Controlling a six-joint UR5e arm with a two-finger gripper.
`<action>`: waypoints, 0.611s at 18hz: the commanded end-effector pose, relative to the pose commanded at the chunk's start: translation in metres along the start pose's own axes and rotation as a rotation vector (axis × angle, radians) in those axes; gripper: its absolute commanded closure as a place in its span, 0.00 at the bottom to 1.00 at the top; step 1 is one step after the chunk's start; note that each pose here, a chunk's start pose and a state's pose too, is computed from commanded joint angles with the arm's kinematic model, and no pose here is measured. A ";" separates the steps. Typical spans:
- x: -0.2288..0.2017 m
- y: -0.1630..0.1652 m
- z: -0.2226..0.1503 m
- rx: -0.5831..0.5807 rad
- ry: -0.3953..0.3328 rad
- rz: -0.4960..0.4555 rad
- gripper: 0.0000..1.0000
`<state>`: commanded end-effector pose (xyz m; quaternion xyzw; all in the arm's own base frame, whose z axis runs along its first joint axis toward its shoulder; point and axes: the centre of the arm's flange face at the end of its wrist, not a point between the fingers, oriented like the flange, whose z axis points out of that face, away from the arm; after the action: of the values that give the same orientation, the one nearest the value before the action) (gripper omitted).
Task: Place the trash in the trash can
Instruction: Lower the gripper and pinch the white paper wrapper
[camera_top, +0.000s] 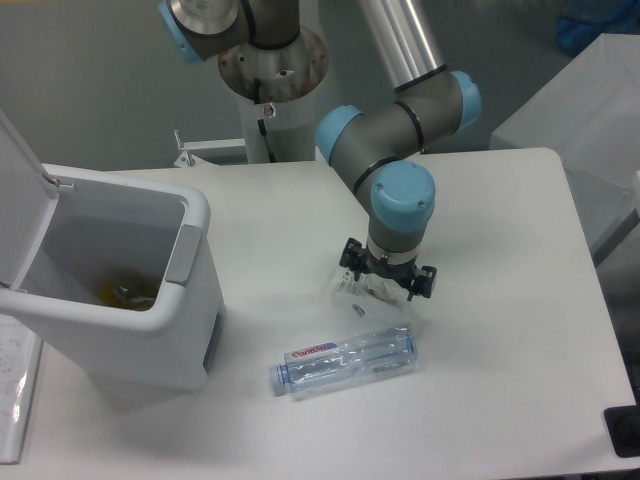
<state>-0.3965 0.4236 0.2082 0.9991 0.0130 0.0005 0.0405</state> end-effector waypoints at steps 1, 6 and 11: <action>0.002 0.004 0.006 -0.037 -0.012 0.007 0.00; 0.008 -0.002 0.005 -0.084 -0.051 0.039 0.44; 0.006 -0.004 0.001 -0.074 -0.057 0.030 0.60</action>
<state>-0.3910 0.4278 0.2068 0.9966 -0.0034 -0.0269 0.0779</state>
